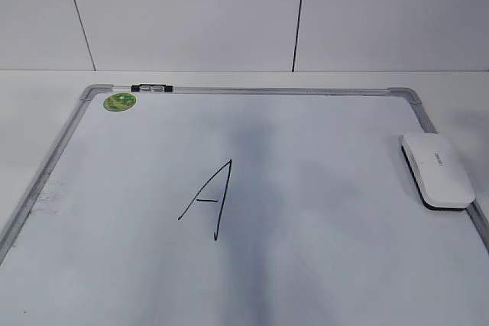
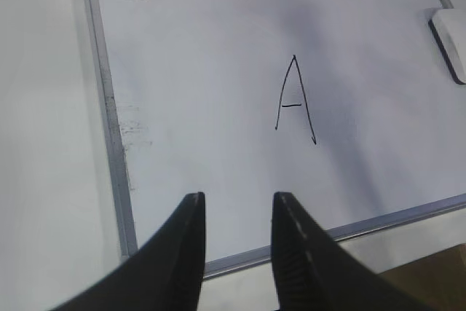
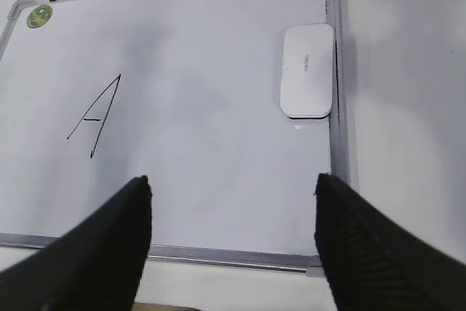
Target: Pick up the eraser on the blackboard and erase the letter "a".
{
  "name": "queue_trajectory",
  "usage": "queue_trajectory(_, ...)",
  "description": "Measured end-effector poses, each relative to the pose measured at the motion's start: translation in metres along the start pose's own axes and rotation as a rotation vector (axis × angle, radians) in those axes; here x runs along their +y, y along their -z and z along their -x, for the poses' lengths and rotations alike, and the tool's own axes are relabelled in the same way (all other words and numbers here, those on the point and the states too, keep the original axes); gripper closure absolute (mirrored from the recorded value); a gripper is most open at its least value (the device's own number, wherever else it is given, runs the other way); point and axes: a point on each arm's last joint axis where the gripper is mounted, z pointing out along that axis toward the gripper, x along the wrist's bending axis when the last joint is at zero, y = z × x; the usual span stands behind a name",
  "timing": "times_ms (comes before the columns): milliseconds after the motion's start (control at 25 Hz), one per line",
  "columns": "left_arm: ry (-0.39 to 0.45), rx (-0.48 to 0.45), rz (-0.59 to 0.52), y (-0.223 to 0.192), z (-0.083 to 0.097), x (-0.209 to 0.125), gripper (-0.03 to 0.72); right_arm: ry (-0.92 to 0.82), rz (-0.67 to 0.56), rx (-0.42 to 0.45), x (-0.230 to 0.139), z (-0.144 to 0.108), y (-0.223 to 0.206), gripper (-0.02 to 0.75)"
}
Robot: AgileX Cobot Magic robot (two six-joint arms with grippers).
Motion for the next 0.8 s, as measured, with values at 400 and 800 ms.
queue_trajectory(400,-0.041,-0.007,0.112,0.027,0.008,-0.061,0.453,0.010,0.049,0.038,-0.046,0.002,0.009,0.180)
queue_trajectory(800,-0.132,0.029,0.097,0.021,-0.002,-0.104,0.453,0.023,-0.033,0.023,-0.098,0.014,-0.021,0.180)
